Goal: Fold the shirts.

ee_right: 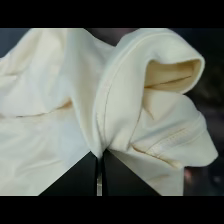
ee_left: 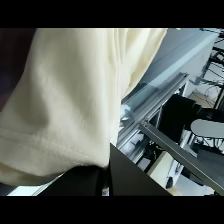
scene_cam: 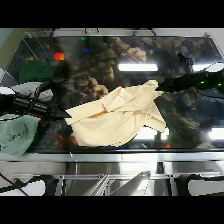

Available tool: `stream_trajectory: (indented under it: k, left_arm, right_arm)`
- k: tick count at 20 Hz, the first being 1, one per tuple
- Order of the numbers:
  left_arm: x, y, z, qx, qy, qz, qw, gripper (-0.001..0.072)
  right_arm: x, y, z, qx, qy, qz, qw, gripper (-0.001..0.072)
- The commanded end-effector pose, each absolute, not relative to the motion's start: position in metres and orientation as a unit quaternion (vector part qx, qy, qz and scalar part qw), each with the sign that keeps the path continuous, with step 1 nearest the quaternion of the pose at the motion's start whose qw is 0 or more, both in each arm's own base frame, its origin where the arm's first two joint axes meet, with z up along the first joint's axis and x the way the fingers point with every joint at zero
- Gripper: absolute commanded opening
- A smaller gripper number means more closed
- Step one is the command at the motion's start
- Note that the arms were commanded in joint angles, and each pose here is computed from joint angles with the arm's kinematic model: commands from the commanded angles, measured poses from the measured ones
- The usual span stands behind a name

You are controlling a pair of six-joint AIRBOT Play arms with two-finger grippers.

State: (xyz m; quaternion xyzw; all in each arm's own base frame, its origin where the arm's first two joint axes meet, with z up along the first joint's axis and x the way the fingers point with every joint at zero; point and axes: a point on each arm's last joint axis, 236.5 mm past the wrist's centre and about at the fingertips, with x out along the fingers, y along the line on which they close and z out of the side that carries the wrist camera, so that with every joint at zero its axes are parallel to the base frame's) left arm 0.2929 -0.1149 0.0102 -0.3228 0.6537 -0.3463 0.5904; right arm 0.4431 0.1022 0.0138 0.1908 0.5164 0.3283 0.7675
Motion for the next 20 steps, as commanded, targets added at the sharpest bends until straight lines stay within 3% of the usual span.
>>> stream_trajectory:
  k: [1,4,7,9,11,15,18,20]
  left_arm:
    - [0.291,-0.129,0.074,-0.33,0.603,-0.422,0.592,0.0005]
    - [0.298,-0.135,0.169,-0.258,0.504,-0.466,0.68,0.0007]
    - [0.27,-0.145,0.284,-0.121,0.368,-0.488,0.782,0.0016]
    - [0.242,-0.149,0.352,-0.034,0.269,-0.471,0.839,0.0018]
    - [0.219,-0.147,0.398,0.022,0.202,-0.438,0.876,0.0018]
    - [0.206,-0.142,0.414,0.045,0.195,-0.416,0.887,0.0019]
    - [0.234,-0.14,0.384,-0.004,0.257,-0.449,0.855,0.0018]
    - [0.266,-0.141,0.336,-0.056,0.335,-0.482,0.808,0.0019]
  right_arm:
    - [0.416,0.108,0.089,0.143,0.467,0.369,0.791,0.0021]
    - [0.392,0.106,0.203,0.067,0.332,0.349,0.874,0.0022]
    - [0.339,0.097,0.351,-0.015,0.103,0.276,0.956,0.0023]
    - [0.283,0.085,0.442,-0.059,-0.061,0.208,0.974,0.0022]
    - [0.237,0.079,0.488,-0.077,-0.15,0.172,0.971,0.0022]
    - [0.229,0.099,0.474,-0.057,-0.12,0.217,0.967,0.0022]
    - [0.278,0.111,0.409,-0.016,0.015,0.276,0.961,0.0023]
    - [0.321,0.111,0.347,0.045,0.125,0.297,0.945,0.0024]
